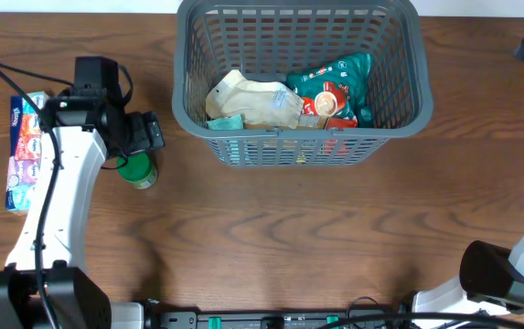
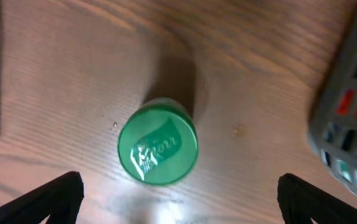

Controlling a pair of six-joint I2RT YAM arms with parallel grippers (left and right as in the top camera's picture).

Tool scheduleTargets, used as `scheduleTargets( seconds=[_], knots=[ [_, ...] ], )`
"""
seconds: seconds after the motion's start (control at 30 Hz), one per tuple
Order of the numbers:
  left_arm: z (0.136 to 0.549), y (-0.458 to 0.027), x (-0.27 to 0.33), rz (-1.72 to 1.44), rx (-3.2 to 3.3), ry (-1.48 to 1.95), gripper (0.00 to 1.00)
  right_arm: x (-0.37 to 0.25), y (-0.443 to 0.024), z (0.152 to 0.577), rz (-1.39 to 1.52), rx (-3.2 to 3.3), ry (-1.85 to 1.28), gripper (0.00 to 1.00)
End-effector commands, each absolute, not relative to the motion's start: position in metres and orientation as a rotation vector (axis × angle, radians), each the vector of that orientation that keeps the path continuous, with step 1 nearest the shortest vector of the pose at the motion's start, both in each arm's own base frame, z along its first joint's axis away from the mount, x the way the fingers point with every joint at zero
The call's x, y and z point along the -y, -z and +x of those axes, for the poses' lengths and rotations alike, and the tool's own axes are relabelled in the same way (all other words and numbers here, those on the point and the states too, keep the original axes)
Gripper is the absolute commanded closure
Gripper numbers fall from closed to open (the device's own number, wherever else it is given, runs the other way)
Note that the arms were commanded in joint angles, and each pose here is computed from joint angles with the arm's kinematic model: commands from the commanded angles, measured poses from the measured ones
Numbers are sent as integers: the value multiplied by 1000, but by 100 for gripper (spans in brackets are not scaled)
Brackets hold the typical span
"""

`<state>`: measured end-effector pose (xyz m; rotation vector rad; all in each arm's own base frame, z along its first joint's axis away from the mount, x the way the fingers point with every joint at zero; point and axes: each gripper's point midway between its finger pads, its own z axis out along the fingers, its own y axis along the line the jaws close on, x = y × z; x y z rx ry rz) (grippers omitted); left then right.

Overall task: Pack container
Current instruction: 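Move the left gripper back to the green-lidded jar, then lower the left gripper and grasp the jar around its body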

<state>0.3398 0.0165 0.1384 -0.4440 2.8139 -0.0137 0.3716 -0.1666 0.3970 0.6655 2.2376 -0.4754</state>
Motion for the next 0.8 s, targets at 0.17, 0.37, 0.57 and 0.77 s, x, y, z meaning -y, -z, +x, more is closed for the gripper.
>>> scheduleTargets(
  seconds=[0.17, 0.37, 0.57, 0.77],
  knots=[
    [327, -96, -22, -550, -2875, 104, 1, 169, -397, 370, 693, -2228, 473, 1],
    [329, -72, -23, -567, -2938, 96, 1, 169, -397, 370, 693, -2228, 473, 1],
    [331, -46, -23, -580, -2996, 89, 1, 169, -397, 370, 693, -2228, 473, 1],
    [337, -34, -23, -580, -2997, 88, 1, 169, -397, 370, 693, -2228, 473, 1]
  ],
)
